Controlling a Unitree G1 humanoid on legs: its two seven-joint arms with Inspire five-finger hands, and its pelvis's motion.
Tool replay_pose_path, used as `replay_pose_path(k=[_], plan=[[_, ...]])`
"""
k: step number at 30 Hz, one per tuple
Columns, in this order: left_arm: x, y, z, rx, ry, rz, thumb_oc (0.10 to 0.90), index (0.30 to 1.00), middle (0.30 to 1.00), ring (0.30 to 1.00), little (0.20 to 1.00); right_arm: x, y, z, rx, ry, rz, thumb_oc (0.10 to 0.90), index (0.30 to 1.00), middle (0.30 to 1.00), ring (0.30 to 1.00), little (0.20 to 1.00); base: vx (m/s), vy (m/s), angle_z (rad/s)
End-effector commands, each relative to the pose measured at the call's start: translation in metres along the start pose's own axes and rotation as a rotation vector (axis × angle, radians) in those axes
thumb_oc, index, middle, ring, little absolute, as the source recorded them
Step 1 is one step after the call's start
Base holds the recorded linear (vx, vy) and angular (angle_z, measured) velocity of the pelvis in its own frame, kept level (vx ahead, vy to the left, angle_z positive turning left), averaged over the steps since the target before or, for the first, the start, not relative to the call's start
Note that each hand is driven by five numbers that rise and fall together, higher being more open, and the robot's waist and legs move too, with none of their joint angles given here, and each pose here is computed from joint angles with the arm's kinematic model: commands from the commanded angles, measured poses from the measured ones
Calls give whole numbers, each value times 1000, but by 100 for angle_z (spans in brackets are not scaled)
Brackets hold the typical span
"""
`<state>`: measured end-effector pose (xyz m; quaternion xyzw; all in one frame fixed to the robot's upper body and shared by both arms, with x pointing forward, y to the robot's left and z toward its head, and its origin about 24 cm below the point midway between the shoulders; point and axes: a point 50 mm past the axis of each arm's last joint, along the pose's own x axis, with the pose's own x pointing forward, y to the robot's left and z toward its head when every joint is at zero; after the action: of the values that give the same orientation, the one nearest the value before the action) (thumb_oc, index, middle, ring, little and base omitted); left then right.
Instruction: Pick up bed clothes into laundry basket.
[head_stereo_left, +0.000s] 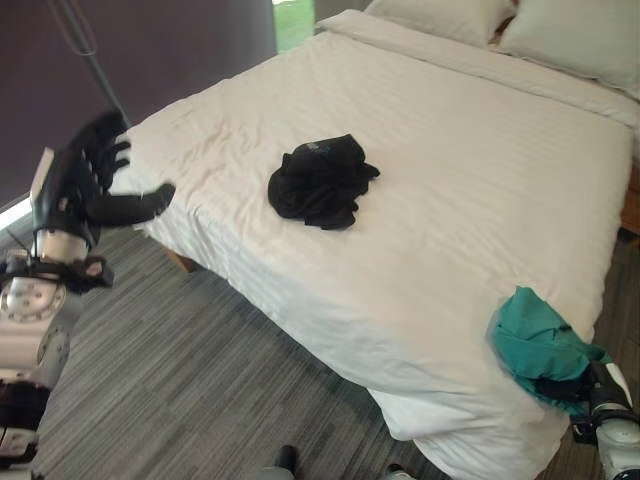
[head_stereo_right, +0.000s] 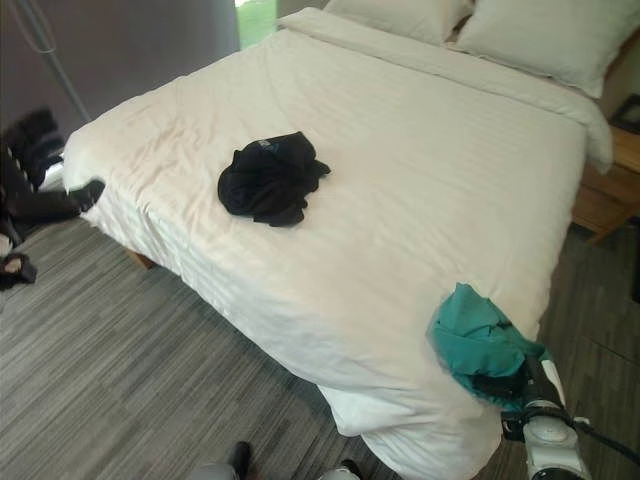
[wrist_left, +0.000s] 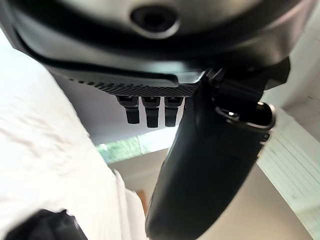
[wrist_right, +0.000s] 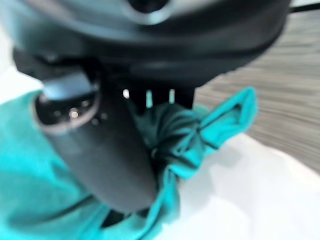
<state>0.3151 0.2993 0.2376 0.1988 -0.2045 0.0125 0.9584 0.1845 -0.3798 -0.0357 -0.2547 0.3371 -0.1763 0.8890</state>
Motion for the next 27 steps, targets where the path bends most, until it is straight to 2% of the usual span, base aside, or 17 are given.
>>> replay_pose_path(k=[1, 7, 11, 14, 15, 17, 18, 27], plan=[[28, 18, 91, 200, -309, -36, 800, 900, 900, 900, 900, -21, 75, -37, -227, 114, 396, 400, 300, 300, 300, 300, -31, 391, -74], [47, -14, 88, 245, -287, -90, 800, 900, 900, 900, 900, -20, 79, -41, -340, 153, 425, 400, 300, 300, 300, 300, -23, 260, -92], [79, -37, 78, 220, -219, -13, 800, 900, 900, 900, 900, -24, 69, -64, -340, 271, 394, 400, 300, 300, 300, 300, -18, 37, -40], [87, -38, 87, 232, -230, 4, 800, 900, 900, 900, 900, -22, 66, -62, -331, 278, 377, 400, 300, 300, 300, 300, 11, 11, -23], [102, -38, 96, 155, -227, 79, 800, 900, 900, 900, 900, -24, 67, -64, -287, 280, 370, 400, 300, 300, 300, 300, 31, 30, -43], [102, -38, 97, 155, -228, 78, 800, 900, 900, 900, 900, -24, 67, -65, -285, 280, 370, 400, 300, 300, 300, 300, 51, 7, -28], [107, -41, 105, 59, -258, 108, 800, 900, 900, 900, 900, -34, 74, -83, -267, 340, 390, 400, 300, 300, 300, 300, 72, -15, -26], [100, -26, 106, 80, -262, 121, 800, 900, 900, 900, 900, -55, 85, -115, -285, 465, 441, 400, 300, 300, 300, 300, 27, -60, -3]])
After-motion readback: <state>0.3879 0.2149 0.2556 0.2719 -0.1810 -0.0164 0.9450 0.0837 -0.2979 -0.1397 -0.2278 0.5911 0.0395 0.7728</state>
